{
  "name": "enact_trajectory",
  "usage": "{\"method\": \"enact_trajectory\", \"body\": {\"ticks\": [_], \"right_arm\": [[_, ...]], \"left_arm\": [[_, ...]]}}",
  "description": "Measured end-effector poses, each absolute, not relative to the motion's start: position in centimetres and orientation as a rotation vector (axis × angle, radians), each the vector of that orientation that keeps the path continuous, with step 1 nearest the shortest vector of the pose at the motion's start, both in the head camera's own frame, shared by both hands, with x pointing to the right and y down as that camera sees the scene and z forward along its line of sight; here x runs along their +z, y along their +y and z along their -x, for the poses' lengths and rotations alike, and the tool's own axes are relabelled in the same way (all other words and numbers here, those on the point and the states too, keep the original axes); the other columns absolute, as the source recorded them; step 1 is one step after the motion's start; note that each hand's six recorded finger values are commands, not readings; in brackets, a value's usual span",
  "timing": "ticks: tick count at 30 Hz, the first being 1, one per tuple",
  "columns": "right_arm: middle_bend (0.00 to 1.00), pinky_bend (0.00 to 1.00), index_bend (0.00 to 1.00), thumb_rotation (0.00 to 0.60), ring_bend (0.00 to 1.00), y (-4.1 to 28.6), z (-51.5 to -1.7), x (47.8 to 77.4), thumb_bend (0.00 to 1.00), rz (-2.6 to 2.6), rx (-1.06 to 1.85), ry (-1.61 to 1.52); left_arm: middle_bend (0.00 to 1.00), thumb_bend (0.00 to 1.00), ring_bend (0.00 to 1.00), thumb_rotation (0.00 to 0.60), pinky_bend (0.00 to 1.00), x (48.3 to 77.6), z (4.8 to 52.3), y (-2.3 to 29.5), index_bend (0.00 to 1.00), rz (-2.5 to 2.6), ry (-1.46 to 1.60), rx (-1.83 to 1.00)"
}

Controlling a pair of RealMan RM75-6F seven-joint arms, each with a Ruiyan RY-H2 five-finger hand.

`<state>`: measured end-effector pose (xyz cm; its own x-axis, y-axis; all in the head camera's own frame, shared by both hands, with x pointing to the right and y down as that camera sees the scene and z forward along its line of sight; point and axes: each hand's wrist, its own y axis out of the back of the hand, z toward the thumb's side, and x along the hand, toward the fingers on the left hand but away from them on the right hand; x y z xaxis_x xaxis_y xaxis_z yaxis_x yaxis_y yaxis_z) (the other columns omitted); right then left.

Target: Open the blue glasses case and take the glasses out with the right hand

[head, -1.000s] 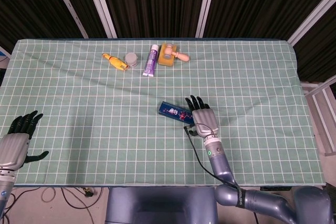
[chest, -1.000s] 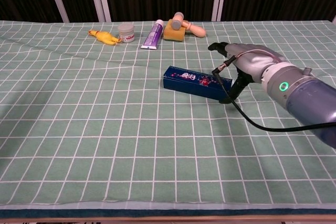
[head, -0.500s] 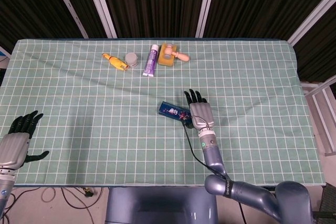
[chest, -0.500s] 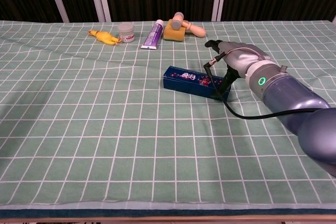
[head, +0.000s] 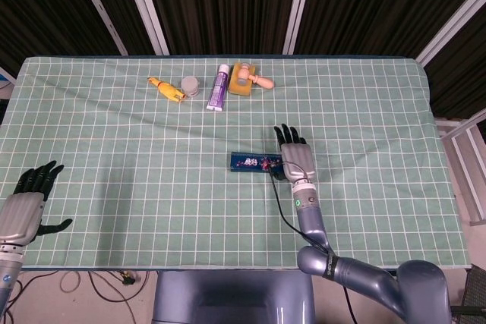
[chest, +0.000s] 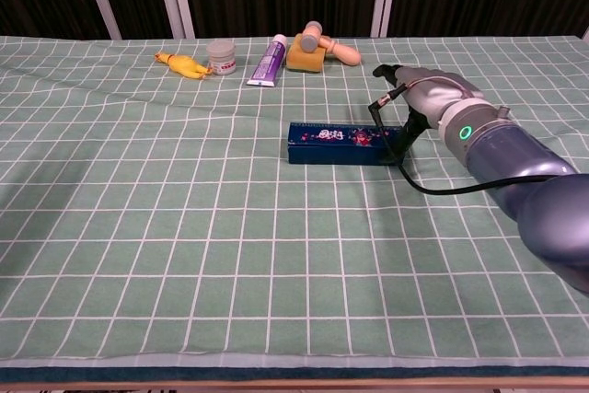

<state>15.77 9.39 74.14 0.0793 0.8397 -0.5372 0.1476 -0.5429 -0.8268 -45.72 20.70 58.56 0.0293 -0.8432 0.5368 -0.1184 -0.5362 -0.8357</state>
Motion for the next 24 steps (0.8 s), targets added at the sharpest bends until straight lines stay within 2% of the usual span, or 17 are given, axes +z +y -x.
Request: {"method": "enact_trajectory", "body": {"ticks": [2, 6, 11, 20, 24], "right_arm": [[0.0, 0.24, 0.01, 0.6, 0.0, 9.6, -15.5, 74.1, 0.16, 1.788, 1.5, -0.973], [0.0, 0.24, 0.1, 0.6, 0.0, 9.8, -14.7, 73.6, 0.19, 1.821, 1.451, -0.968], [0.0, 0.24, 0.17, 0.6, 0.0, 10.1, -13.4, 73.3, 0.22, 1.854, 1.437, -0.937], [0.0, 0.24, 0.2, 0.6, 0.0, 10.2, -12.1, 73.7, 0.25, 1.853, 1.515, -0.842], [0.0, 0.24, 0.21, 0.6, 0.0, 10.0, -11.4, 73.7, 0.3, 1.86, 1.523, -0.824]], "left_arm": [[0.0, 0.0, 0.0, 0.6, 0.0, 58.6, 45.7, 20.7, 0.0, 1.716, 0.982, -1.561], [0.0, 0.0, 0.0, 0.6, 0.0, 58.5, 45.7, 20.8, 0.0, 1.718, 0.983, -1.562], [0.0, 0.0, 0.0, 0.6, 0.0, 58.5, 45.7, 20.8, 0.0, 1.726, 0.987, -1.563], [0.0, 0.0, 0.0, 0.6, 0.0, 58.5, 45.8, 20.8, 0.0, 1.746, 0.999, -1.572], [0.0, 0.0, 0.0, 0.6, 0.0, 58.5, 45.9, 20.8, 0.0, 1.753, 1.001, -1.577]]}}
